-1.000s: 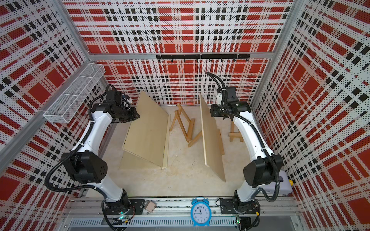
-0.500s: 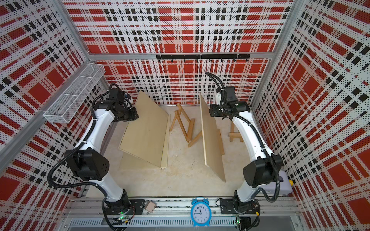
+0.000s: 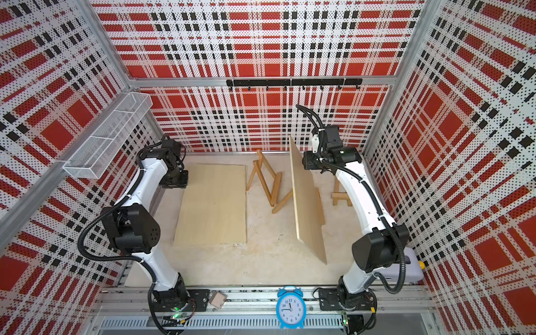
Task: Disassemble the easel
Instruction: Place the drawing board on the drawing board, then adjust the drawing board.
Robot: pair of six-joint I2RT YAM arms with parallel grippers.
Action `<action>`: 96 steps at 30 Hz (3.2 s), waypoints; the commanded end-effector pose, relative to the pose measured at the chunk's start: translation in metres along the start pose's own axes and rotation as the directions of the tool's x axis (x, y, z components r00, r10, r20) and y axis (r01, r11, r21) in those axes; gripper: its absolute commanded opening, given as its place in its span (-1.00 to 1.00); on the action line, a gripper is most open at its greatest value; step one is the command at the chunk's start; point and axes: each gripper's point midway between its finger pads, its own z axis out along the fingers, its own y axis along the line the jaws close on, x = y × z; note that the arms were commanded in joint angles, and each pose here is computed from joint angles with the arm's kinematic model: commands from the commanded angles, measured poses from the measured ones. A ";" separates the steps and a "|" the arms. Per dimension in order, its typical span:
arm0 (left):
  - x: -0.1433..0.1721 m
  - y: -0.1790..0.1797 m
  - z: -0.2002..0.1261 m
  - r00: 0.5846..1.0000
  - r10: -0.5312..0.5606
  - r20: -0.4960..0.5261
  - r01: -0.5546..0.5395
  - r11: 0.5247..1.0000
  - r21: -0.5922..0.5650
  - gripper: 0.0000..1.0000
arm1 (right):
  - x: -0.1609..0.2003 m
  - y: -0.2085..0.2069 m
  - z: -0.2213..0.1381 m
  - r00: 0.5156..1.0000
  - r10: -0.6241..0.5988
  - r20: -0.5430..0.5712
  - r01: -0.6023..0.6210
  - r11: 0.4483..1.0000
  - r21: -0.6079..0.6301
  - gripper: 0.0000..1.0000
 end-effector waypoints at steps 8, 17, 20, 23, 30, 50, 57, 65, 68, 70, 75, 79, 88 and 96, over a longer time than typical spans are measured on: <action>-0.003 0.021 0.002 1.000 -0.002 0.004 0.002 0.996 -0.094 -0.37 | -0.013 0.003 -0.006 0.999 -0.012 0.035 0.012 1.000 0.005 0.04; 0.005 -0.023 -0.025 0.955 -0.278 0.105 0.236 0.924 0.303 -0.44 | -0.029 0.003 -0.060 0.978 -0.103 0.182 0.095 0.994 0.053 -0.04; -0.005 -0.050 -0.055 0.931 -0.320 0.178 0.218 0.876 0.431 -0.43 | -0.030 0.008 -0.071 0.971 -0.134 0.196 0.126 0.991 0.052 -0.04; -0.017 -0.080 -0.091 0.909 -0.343 0.235 0.180 0.834 0.522 -0.37 | -0.028 0.013 -0.073 0.971 -0.141 0.191 0.135 0.990 0.045 -0.04; -0.042 -0.176 -0.183 0.869 -0.312 0.384 -0.009 0.767 0.642 -0.38 | -0.025 0.024 -0.065 0.974 -0.130 0.184 0.131 0.991 0.008 -0.04; 0.050 -0.266 -0.138 0.969 -0.123 0.215 -0.028 0.808 0.588 -0.47 | -0.020 0.029 -0.067 0.969 -0.165 0.183 0.170 0.985 -0.013 -0.03; 0.129 -0.293 -0.095 0.993 -0.084 0.080 0.016 0.783 0.622 -0.47 | -0.017 0.036 -0.066 0.967 -0.178 0.184 0.190 0.980 -0.051 -0.03; 0.164 -0.331 -0.061 0.998 -0.052 0.025 0.026 0.792 0.610 -0.47 | -0.007 0.038 -0.074 0.964 -0.206 0.169 0.219 0.974 -0.063 -0.01; 0.175 -0.339 -0.048 1.000 -0.026 0.018 0.011 0.815 0.579 -0.47 | -0.002 0.038 -0.075 0.963 -0.214 0.162 0.227 0.972 -0.065 -0.01; 0.180 -0.345 -0.042 1.000 -0.016 0.011 0.007 0.821 0.570 -0.47 | 0.000 0.038 -0.075 0.964 -0.217 0.157 0.230 0.971 -0.072 -0.01; 0.189 -0.347 -0.031 1.000 0.017 0.009 -0.019 0.861 0.509 -0.48 | 0.004 0.039 -0.076 0.962 -0.228 0.149 0.242 0.967 -0.081 -0.01; 0.197 -0.342 -0.022 0.997 0.076 0.003 -0.070 0.906 0.417 -0.50 | 0.004 0.038 -0.076 0.960 -0.239 0.147 0.252 0.965 -0.077 0.01; 0.215 -0.336 -0.011 0.982 0.184 -0.037 -0.165 0.939 0.300 -0.55 | 0.007 0.037 -0.075 0.958 -0.250 0.142 0.262 0.962 -0.071 0.02; 0.231 -0.321 0.004 0.980 0.179 -0.091 -0.147 0.948 0.282 -0.57 | 0.009 0.037 -0.075 0.957 -0.250 0.145 0.262 0.963 -0.070 0.03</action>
